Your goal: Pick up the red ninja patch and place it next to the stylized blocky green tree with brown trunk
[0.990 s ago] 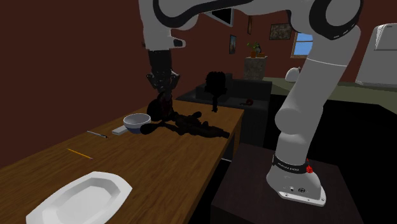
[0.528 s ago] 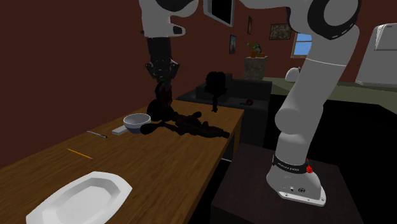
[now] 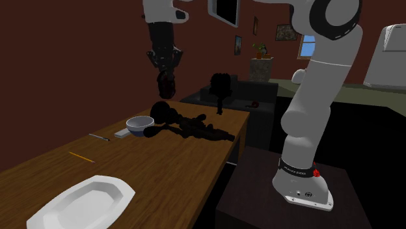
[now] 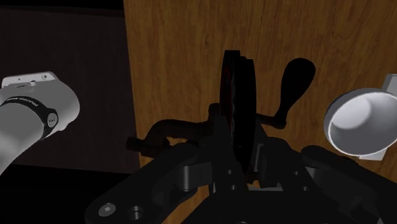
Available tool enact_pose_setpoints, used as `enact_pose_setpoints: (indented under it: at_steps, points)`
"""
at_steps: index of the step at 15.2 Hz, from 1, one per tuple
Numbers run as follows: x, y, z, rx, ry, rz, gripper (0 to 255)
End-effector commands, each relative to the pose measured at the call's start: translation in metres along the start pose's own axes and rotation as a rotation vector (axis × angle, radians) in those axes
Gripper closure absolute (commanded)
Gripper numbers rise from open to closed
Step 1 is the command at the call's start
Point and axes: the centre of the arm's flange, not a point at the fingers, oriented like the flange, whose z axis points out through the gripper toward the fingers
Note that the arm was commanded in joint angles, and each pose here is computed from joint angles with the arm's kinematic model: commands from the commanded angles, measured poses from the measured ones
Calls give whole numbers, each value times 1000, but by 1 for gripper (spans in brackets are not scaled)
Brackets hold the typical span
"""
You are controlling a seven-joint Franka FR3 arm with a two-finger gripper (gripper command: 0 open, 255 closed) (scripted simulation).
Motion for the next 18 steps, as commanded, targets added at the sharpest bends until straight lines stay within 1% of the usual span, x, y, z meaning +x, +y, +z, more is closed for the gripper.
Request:
enact_pose_setpoints:
  at_steps: [1, 18]
  points:
    - [0, 1, -10, 0, 0, 0, 255]
    - [3, 4, -99, 0, 0, 0, 255]
